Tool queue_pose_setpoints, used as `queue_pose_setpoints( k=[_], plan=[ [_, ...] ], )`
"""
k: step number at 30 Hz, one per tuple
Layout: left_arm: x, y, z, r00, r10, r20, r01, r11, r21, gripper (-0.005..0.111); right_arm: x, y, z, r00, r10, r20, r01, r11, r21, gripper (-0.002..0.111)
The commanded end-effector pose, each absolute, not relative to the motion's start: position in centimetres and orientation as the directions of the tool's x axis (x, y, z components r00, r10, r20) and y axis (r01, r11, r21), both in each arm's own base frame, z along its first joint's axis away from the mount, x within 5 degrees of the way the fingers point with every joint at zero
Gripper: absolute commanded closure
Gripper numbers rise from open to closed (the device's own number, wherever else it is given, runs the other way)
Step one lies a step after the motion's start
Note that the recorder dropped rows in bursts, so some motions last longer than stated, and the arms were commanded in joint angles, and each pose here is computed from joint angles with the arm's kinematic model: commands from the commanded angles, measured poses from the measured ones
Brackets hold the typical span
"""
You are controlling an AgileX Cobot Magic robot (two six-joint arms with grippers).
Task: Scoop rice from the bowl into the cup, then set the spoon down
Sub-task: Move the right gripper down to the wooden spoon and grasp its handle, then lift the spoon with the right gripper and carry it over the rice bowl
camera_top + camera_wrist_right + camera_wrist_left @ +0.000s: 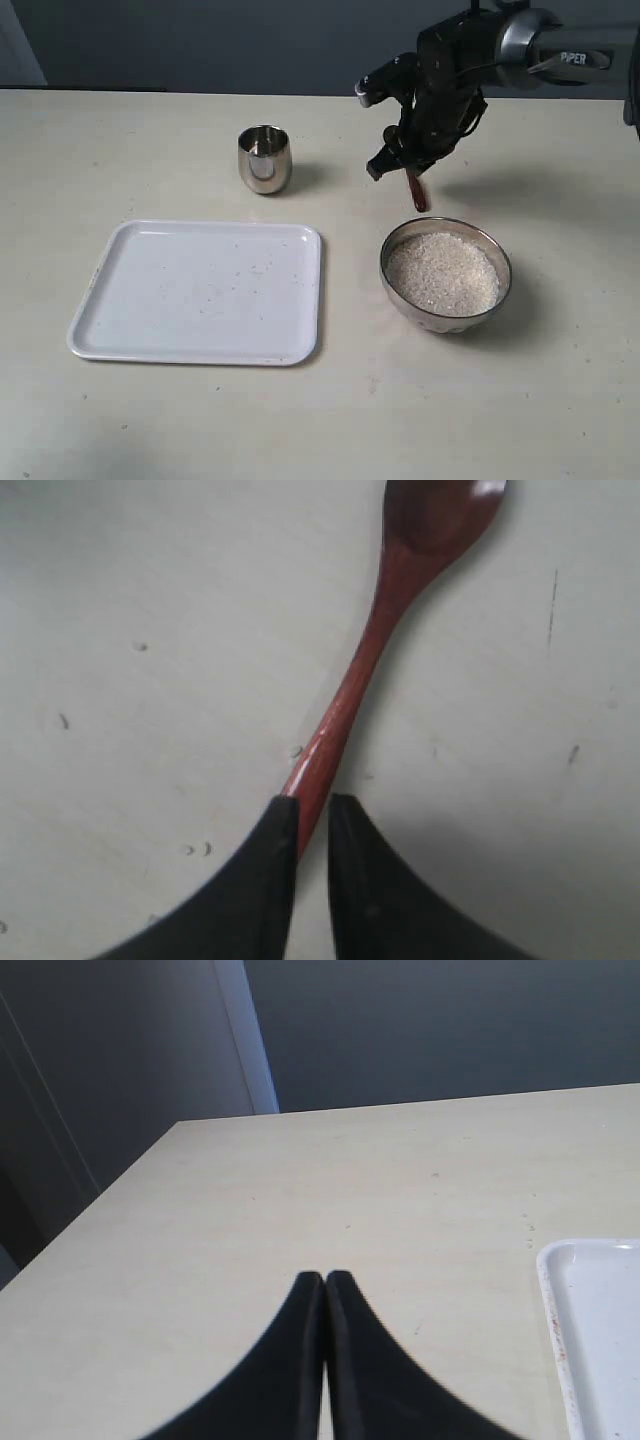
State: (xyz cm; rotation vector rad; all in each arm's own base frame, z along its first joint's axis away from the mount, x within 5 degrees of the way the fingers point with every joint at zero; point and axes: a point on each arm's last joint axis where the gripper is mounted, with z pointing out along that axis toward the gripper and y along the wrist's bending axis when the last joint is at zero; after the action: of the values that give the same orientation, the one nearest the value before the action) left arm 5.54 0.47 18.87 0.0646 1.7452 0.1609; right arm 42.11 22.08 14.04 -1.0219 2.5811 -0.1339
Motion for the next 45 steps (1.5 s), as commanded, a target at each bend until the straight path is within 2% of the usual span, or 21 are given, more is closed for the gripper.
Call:
queue_pose_setpoints(
  k=[1, 3, 8, 15, 17, 20, 24, 35, 45],
  plan=[
    [5.5, 0.4, 19.2, -0.158, 0.135, -0.978, -0.043, 0.989, 0.143, 0.106, 42.5, 22.1, 13.7, -0.657, -0.684, -0.316, -0.645, 0.728, -0.234, 0.070],
    [5.5, 0.4, 19.2, -0.158, 0.135, -0.978, -0.043, 0.989, 0.143, 0.106, 42.7, 22.3, 13.7, -0.658, -0.672, -0.340, -0.634, 0.738, -0.231, 0.063],
    [5.5, 0.4, 19.2, -0.158, 0.135, -0.978, -0.043, 0.989, 0.143, 0.106, 42.9, 22.4, 13.1, -0.651, -0.670, -0.358, -0.632, 0.739, -0.232, 0.063],
    [5.5, 0.4, 19.2, -0.158, 0.135, -0.978, -0.043, 0.989, 0.143, 0.106, 42.8, 22.2, 10.5, -0.682, -0.671, -0.291, -0.631, 0.741, -0.230, 0.064],
    [5.5, 0.4, 19.2, -0.158, 0.135, -0.978, -0.043, 0.989, 0.143, 0.106, 42.8, 22.1, 10.2, -0.685, -0.672, -0.281, -0.632, 0.740, -0.229, 0.077],
    [5.5, 0.4, 19.2, -0.158, 0.135, -0.978, -0.043, 0.989, 0.143, 0.106, 42.6, 22.0, 10.2, -0.694, -0.671, -0.260, -0.632, 0.741, -0.226, 0.109],
    [5.5, 0.4, 19.2, -0.158, 0.135, -0.978, -0.043, 0.989, 0.143, 0.106, 42.6, 21.6, 10.4, -0.681, -0.698, -0.220, -0.648, 0.715, -0.263, 0.109],
    [5.5, 0.4, 19.2, -0.158, 0.135, -0.978, -0.043, 0.989, 0.143, 0.106, 42.6, 20.5, 16.0, -0.621, -0.750, -0.229, -0.641, 0.654, -0.402, 0.109],
    [5.5, 0.4, 19.2, -0.158, 0.135, -0.978, -0.043, 0.989, 0.143, 0.106, 40.5, 18.5, 21.8, -0.675, -0.729, -0.115, -0.607, 0.637, -0.476, 0.109]
  ],
)
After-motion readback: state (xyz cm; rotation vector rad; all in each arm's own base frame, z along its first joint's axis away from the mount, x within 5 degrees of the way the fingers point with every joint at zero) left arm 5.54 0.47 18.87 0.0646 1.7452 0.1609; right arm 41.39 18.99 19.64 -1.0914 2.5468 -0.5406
